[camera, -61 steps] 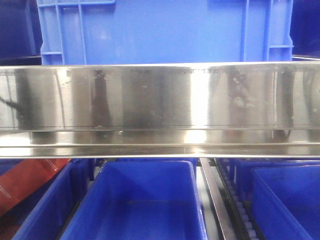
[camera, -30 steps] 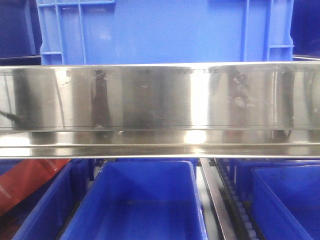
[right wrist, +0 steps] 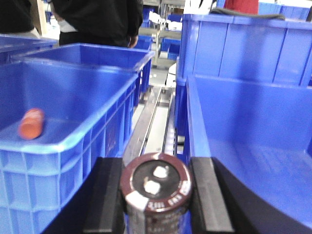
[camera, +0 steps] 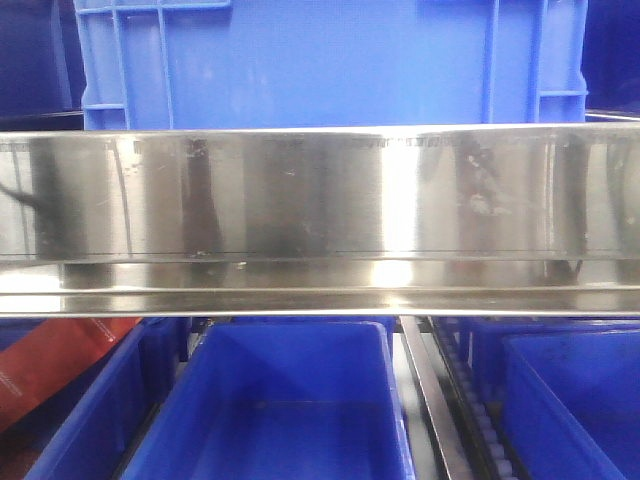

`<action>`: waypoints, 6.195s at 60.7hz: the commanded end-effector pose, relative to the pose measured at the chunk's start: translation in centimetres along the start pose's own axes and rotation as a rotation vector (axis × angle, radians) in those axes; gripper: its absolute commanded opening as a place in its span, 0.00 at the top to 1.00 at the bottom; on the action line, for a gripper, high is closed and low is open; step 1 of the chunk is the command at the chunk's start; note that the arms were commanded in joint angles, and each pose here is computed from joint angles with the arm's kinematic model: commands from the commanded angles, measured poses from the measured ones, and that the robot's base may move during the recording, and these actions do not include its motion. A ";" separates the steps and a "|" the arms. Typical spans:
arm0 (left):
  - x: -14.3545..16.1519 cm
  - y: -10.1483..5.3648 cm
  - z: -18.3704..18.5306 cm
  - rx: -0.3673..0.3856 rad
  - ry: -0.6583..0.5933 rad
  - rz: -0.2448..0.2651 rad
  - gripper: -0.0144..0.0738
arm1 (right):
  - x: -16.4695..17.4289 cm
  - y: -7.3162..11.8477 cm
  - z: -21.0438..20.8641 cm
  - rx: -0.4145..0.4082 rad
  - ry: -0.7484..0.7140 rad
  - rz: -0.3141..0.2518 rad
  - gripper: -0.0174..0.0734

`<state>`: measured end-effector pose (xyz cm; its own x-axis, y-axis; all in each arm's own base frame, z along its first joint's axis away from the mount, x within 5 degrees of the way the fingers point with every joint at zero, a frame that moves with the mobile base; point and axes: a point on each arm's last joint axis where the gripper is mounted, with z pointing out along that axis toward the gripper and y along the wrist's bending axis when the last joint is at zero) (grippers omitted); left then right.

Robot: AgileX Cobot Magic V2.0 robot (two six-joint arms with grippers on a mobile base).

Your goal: Place cylindrical capacitor in blue bin on shelf

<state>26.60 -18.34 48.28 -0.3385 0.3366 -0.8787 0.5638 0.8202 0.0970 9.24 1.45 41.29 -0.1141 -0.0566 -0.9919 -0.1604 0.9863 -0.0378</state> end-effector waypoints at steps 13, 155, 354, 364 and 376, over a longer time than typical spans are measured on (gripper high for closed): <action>1.8 2.2 -9.9 -0.073 -0.103 -0.080 0.96 | 0.2 0.0 -0.2 0.000 0.019 -0.003 0.95; 18.4 1.7 -19.6 -0.276 -0.127 -0.248 0.96 | -10.4 8.7 19.1 -0.360 0.306 -0.073 0.84; 37.0 0.4 -11.6 -0.530 -0.538 -0.251 0.96 | 7.4 1.5 -2.0 -0.167 -0.098 0.006 0.99; 37.0 0.4 -11.6 -0.530 -0.538 -0.251 0.96 | 7.4 1.5 -2.0 -0.167 -0.098 0.006 0.99; 37.0 0.4 -11.6 -0.530 -0.538 -0.251 0.96 | 7.4 1.5 -2.0 -0.167 -0.098 0.006 0.99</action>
<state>5.68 -0.21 21.02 0.0533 -0.0333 -0.9980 0.0391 0.9987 -0.0313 6.23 2.28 33.94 -0.0512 -0.0237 -0.9984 -0.3300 0.9440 -0.0055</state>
